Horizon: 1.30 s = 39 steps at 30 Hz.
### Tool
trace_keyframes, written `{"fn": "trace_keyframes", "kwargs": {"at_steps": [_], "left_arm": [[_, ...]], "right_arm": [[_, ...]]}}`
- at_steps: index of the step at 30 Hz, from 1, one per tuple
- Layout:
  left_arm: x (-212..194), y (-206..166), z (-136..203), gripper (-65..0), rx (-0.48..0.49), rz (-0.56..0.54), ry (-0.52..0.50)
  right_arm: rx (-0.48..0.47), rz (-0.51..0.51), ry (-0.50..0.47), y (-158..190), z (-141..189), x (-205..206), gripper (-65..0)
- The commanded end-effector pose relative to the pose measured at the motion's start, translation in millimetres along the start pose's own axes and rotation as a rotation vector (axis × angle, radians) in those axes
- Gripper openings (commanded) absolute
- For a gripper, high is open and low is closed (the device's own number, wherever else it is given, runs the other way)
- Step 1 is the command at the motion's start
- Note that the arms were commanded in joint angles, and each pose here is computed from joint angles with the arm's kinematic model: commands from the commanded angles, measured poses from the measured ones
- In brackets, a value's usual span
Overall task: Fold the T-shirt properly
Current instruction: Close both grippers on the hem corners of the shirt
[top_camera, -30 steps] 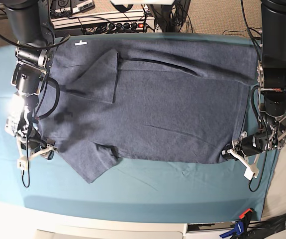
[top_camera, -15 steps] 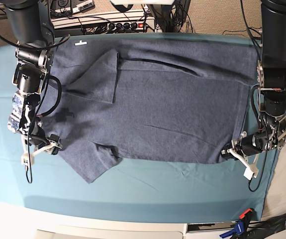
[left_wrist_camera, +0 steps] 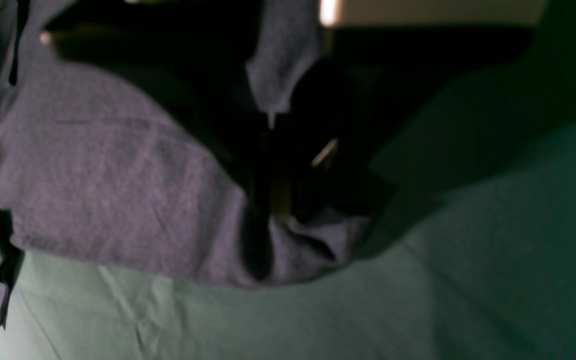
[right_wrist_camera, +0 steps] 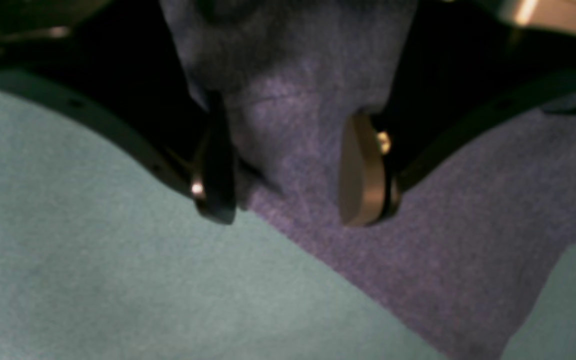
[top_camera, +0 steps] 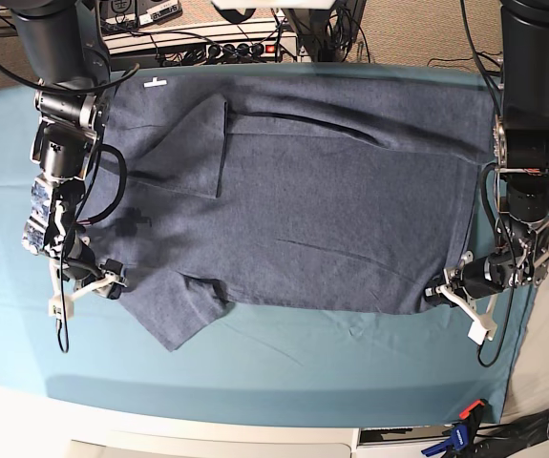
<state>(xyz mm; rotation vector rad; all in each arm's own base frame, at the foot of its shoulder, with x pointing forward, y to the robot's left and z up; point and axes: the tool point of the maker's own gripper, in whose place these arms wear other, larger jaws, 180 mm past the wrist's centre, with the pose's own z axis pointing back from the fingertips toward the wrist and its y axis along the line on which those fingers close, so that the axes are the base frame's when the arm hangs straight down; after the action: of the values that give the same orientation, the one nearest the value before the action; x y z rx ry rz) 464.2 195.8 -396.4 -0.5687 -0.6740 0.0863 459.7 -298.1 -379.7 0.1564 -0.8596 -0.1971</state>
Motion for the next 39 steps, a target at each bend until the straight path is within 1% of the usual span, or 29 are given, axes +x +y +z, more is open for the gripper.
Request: {"fn": "trace_keyframes", "kwargs": {"at_steps": [1,5,6,8,9,18,39], "left_arm": [[29.2,-6.9,7.0,-65.0,-0.018,-0.019,-0.063],[29.2,-6.9,7.0,-65.0,-0.018,-0.018,-0.063],[29.2,-6.9,7.0,-65.0,-0.018,-0.018,-0.063],[29.3,-7.0,7.0,-65.0,-0.018,-0.018,-0.063],[29.3,-6.8,7.1,-65.0,-0.018,-0.018,-0.064],[31.6,0.0,12.3,-65.0,-0.004,-0.018,-0.069],[33.1,2.6,14.8,-65.0,-0.001,-0.014,-0.074]], "right_arm": [[-0.001,0.010,-0.037,-0.9,3.7,19.6,-37.4],[-0.007,0.014,-0.043,-1.8,3.6,20.6,-44.0],[-0.015,0.026,-0.040,-3.2,3.6,20.0,-48.2],[-0.036,0.059,-0.027,-7.2,3.7,17.7,-61.2],[-0.045,0.072,-0.020,-8.8,3.7,16.4,-65.0],[-0.053,0.086,-0.045,-10.8,4.5,21.4,-65.0],[-0.052,0.086,-0.050,-10.5,4.4,22.1,-65.0]]}}
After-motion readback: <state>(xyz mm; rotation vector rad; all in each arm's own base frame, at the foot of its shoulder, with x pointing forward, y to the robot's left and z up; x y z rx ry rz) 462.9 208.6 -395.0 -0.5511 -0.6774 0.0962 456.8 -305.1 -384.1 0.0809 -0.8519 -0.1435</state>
